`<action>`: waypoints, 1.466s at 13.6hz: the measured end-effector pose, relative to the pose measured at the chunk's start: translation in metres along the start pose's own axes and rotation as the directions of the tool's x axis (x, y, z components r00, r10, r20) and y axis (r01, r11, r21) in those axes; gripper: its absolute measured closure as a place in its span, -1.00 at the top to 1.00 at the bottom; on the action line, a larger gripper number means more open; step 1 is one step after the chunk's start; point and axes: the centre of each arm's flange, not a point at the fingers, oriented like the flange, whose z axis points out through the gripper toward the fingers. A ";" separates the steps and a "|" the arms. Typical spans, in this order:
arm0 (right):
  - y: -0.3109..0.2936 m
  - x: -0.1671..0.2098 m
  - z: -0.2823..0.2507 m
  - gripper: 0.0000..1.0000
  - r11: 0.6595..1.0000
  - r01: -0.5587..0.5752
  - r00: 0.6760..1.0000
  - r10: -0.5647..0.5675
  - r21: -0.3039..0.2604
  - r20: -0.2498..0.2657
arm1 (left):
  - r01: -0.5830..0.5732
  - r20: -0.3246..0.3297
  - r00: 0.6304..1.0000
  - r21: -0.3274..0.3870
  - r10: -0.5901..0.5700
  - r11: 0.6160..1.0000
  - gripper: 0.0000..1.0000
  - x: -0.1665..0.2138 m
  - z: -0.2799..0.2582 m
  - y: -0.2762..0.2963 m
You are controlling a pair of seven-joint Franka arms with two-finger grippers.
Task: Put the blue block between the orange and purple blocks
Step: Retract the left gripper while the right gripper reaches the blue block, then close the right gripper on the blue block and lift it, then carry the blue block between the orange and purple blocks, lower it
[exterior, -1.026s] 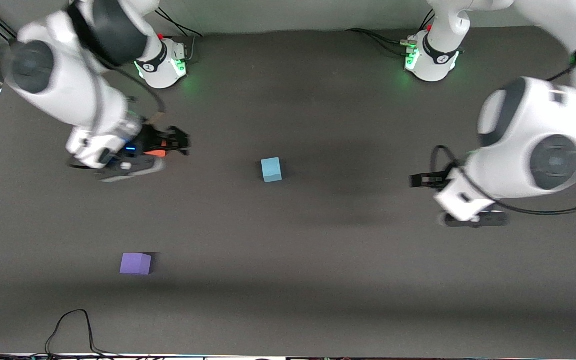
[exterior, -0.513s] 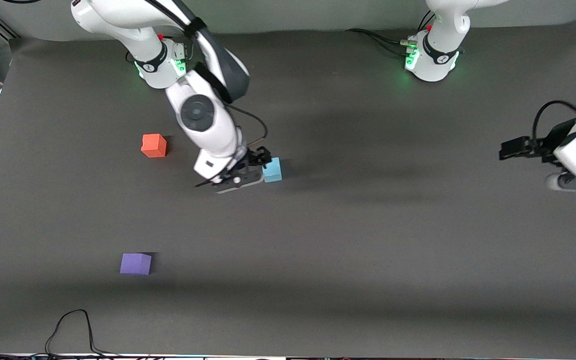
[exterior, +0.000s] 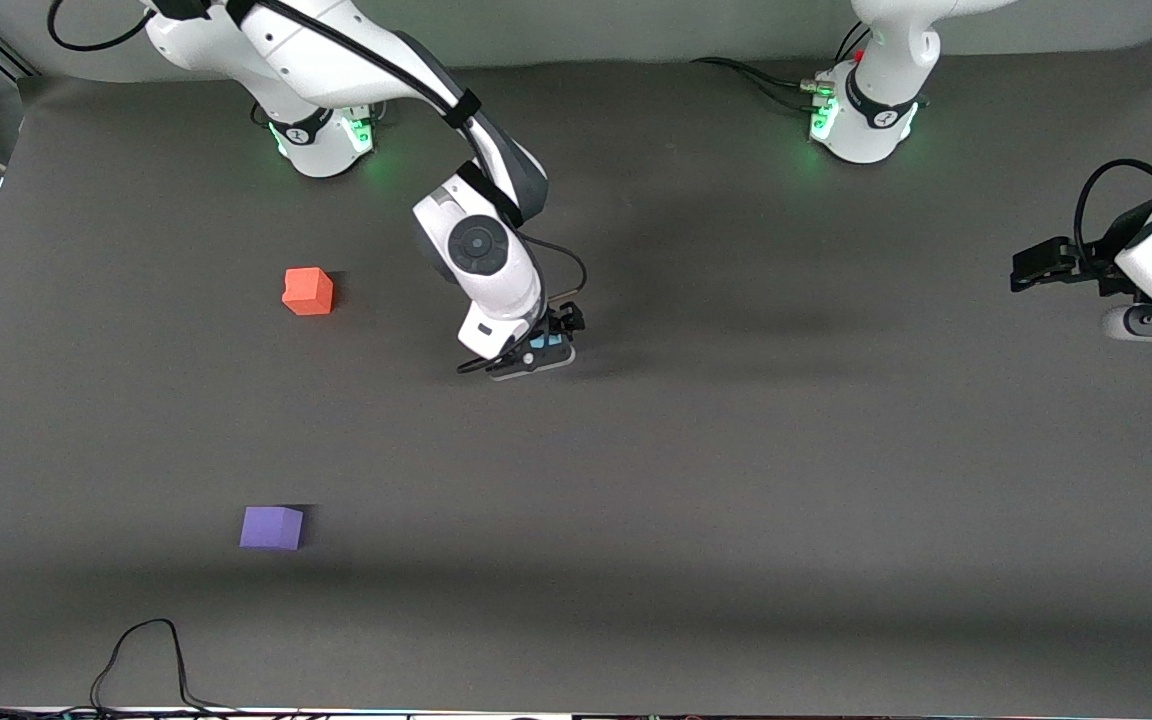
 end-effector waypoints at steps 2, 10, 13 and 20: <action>0.001 -0.002 0.013 1.00 1.000 -0.027 1.000 0.027 -0.006 0.006 | -0.004 -0.011 1.000 0.006 0.004 1.000 1.00 -0.002 -0.005 0.003; 0.004 -0.011 0.025 0.23 0.998 -0.062 0.998 0.063 -0.027 0.014 | -0.013 -0.029 0.999 0.010 0.013 1.000 1.00 -0.005 -0.014 0.008; 0.003 -0.010 0.024 0.11 0.997 -0.075 0.997 0.076 -0.026 0.010 | -0.014 -0.033 0.999 0.010 0.014 1.000 1.00 -0.005 -0.016 0.008; 0.079 0.031 -0.094 0.11 0.976 -0.208 0.978 0.207 -0.061 -0.029 | -0.020 -0.038 0.999 0.010 0.020 1.000 1.00 -0.005 -0.018 0.010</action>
